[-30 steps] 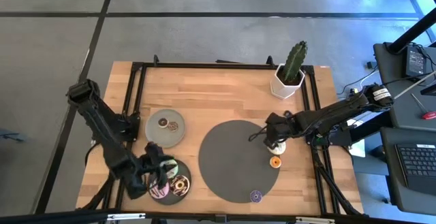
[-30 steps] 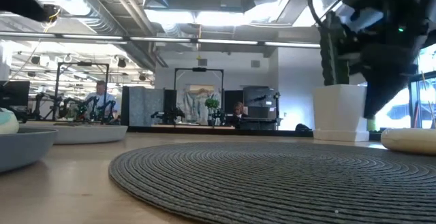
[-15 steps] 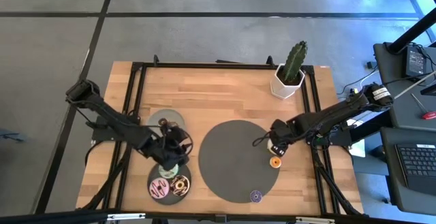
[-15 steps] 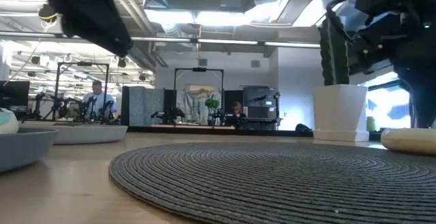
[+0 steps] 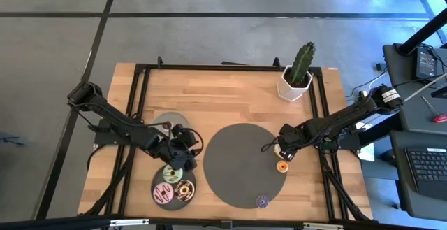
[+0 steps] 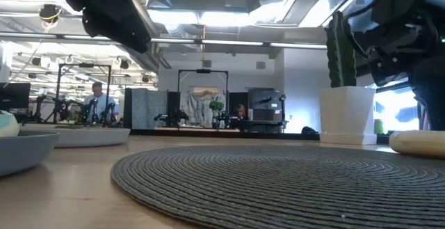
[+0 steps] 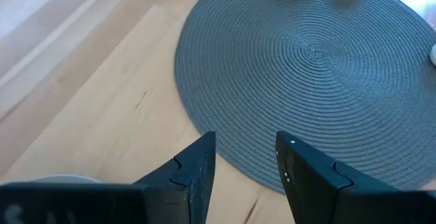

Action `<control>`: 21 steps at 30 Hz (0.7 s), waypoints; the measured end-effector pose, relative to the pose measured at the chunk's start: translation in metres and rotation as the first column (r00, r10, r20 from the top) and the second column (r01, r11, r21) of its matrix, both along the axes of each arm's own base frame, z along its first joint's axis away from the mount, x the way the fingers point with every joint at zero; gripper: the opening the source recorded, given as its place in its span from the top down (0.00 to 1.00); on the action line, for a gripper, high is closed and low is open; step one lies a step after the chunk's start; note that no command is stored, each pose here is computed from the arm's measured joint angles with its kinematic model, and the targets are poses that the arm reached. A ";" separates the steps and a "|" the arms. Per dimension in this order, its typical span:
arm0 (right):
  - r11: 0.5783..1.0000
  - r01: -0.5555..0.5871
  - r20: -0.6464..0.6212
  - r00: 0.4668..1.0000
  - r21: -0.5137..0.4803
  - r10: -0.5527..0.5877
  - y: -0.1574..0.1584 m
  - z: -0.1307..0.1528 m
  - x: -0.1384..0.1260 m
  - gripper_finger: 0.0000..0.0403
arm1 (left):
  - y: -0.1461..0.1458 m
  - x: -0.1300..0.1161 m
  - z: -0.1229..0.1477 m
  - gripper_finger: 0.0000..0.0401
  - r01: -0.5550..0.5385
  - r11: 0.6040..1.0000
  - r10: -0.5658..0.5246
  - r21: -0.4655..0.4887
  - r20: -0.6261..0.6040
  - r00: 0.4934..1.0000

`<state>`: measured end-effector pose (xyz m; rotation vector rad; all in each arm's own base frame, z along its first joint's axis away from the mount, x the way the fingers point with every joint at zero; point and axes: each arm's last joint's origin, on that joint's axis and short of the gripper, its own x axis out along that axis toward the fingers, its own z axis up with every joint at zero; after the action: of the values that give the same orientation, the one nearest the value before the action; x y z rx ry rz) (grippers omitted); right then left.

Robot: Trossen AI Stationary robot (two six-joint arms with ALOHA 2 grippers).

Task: Pick & Place donuts
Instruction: Put the large white donut on the black plate

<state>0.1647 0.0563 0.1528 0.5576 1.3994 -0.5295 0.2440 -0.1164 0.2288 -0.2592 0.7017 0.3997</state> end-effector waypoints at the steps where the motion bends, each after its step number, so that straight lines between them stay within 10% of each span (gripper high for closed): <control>1: 1.000 -0.007 -0.001 1.000 -0.001 0.007 0.000 0.003 0.001 0.65 | 0.000 0.000 0.000 0.63 0.003 1.000 -0.003 0.004 -0.001 1.000; 8: 0.994 -0.096 0.067 0.993 -0.054 0.100 0.004 0.033 0.017 0.96 | 0.000 0.000 0.000 0.62 0.006 1.000 -0.006 0.008 -0.003 1.000; 16: 0.968 -0.224 0.464 0.849 -0.111 0.250 0.018 0.072 0.066 0.97 | 0.000 0.000 0.000 0.63 0.005 1.000 -0.005 0.009 -0.003 1.000; 21: 0.920 -0.339 0.482 0.784 -0.195 0.391 0.026 0.078 0.101 0.98 | 0.000 0.000 0.000 0.62 0.005 1.000 -0.005 0.009 0.000 1.000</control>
<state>0.2661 0.0826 0.2308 0.2983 0.9235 -0.1115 0.2442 -0.1165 0.2288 -0.2495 0.7000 0.3982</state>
